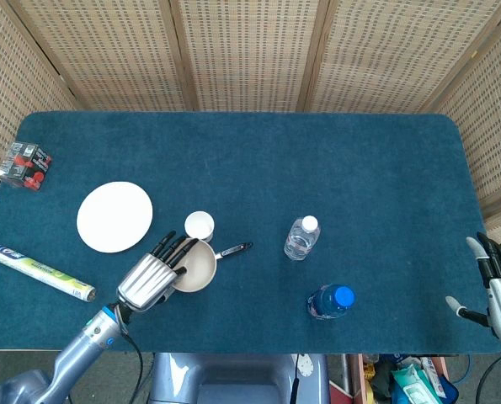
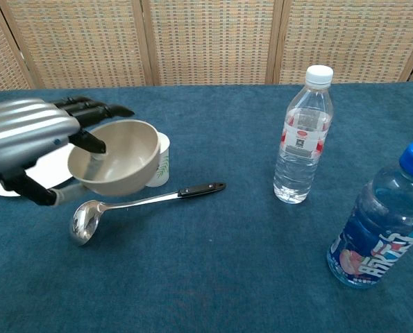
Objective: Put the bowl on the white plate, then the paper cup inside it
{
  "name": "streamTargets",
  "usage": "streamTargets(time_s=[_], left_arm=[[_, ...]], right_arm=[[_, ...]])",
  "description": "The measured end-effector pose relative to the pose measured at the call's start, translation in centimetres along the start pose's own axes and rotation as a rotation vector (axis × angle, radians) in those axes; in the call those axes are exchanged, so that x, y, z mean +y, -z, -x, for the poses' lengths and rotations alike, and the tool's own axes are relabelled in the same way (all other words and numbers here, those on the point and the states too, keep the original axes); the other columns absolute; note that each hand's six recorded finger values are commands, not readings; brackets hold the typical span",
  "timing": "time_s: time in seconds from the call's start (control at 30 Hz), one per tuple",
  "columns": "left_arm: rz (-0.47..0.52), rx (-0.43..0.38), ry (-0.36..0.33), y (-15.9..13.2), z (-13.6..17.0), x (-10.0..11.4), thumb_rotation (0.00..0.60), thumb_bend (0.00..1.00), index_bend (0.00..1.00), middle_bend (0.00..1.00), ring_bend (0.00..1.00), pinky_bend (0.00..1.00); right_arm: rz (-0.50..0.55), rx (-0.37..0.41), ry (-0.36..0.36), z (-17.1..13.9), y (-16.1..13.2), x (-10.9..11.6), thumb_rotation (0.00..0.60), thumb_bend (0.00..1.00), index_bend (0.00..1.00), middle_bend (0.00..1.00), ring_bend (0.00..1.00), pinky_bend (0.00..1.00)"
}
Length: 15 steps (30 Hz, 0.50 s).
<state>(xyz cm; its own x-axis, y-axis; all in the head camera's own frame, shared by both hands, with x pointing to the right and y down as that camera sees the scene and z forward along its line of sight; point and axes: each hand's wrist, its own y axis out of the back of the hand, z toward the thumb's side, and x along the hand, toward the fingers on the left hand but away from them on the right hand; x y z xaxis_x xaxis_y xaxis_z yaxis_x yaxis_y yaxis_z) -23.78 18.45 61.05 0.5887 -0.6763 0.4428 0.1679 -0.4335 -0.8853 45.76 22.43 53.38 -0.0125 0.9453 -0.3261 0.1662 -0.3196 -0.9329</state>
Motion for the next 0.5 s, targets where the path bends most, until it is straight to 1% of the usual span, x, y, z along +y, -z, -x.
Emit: streamTargets(time_s=[0.13,0.2,0.33,0.5], left_arm=[[-0.01,0.06,-0.012,3.3,0.9,1.7,0.6,0.46,0.65,0.0,0.0,0.0],[-0.017,0.089,-0.01,4.7,1.2,2.0,0.6,0.46,0.65,0.0,0.0,0.0],[-0.038,0.158,0.014,7.8,1.5,1.8,0.6,0.46,0.65,0.0,0.0,0.0],[-0.051,0.227,0.046,10.9,1.7,0.9,0.6,0.46,0.65,0.0,0.0,0.0]], right_arm=[[-0.006,0.003,-0.003,0.0,-0.1,-0.1,0.6,0.14,0.01,0.0,0.0,0.0],[-0.01,0.006,-0.006,0.1,-0.2,-0.2,0.6,0.14,0.01,0.0,0.0,0.0],[-0.015,0.009,-0.009,0.0,-0.4,-0.4,0.6,0.14,0.01,0.0,0.0,0.0],[-0.015,0.007,-0.011,0.0,-0.4,-0.4,0.6,0.14,0.01,0.0,0.0,0.0]])
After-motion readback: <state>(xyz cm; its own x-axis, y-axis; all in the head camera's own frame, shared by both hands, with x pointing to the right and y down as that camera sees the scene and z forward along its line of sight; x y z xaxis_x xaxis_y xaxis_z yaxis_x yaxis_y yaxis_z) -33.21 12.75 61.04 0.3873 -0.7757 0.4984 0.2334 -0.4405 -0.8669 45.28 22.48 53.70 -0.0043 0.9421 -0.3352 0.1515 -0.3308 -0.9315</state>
